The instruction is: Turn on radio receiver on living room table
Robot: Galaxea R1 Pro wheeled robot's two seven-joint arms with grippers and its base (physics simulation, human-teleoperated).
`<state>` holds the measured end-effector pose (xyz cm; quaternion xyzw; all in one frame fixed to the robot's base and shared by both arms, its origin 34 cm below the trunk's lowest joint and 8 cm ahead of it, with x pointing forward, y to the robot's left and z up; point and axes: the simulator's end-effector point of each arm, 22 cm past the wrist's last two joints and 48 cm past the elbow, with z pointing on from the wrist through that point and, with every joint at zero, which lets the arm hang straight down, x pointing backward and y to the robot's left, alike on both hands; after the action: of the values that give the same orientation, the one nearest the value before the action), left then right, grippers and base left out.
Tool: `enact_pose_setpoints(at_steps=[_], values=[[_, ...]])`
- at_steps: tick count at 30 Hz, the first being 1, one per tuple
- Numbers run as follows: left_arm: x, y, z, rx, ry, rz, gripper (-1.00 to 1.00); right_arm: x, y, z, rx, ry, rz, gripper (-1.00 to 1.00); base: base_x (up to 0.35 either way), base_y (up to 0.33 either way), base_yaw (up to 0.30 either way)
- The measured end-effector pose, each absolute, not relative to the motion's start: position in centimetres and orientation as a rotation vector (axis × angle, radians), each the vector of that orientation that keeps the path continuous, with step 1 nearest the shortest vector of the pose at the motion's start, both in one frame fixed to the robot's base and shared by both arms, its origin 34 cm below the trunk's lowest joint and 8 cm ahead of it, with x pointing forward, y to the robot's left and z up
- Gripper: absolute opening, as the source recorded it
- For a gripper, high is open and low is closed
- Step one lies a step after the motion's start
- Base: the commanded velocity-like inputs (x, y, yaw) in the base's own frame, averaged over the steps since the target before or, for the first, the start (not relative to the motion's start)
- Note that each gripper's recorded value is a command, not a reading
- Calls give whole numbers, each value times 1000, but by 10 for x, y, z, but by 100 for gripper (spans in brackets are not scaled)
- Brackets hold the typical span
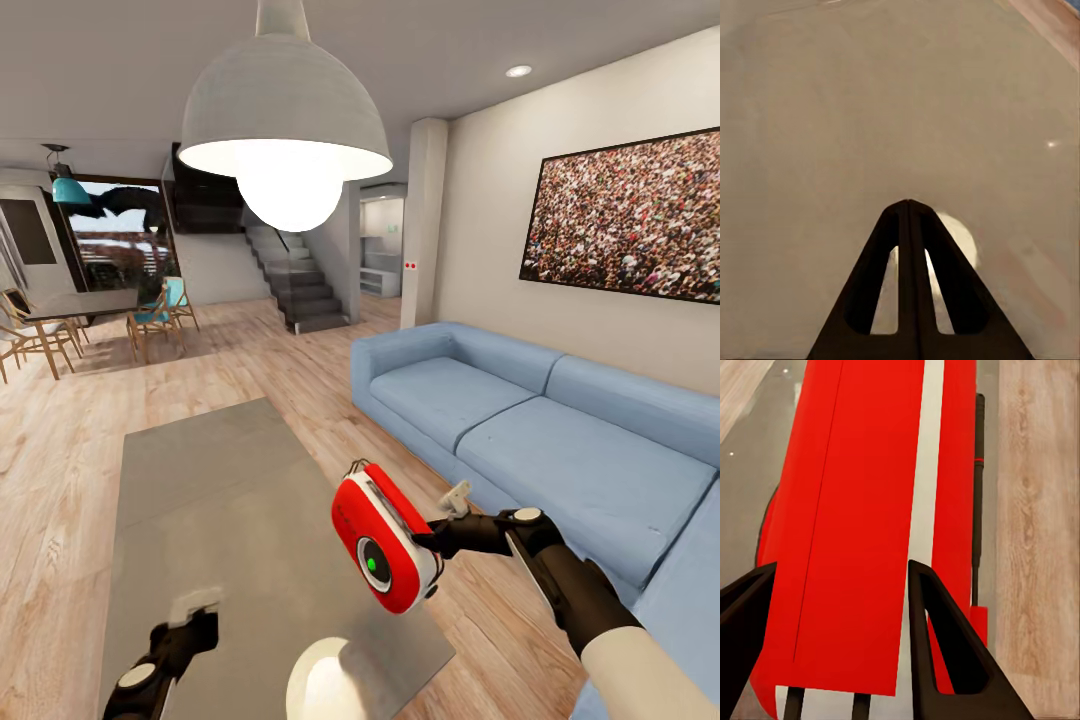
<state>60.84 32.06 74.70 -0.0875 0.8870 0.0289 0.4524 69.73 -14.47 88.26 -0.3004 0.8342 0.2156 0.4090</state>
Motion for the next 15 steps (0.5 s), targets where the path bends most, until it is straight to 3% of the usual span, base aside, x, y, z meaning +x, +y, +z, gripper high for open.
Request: enact_pose_setpoints(at_steps=[15], values=[[587,341,719,-302,2198,93,-100,688,-100,858,-804,2175,468,-100,0,0,0]])
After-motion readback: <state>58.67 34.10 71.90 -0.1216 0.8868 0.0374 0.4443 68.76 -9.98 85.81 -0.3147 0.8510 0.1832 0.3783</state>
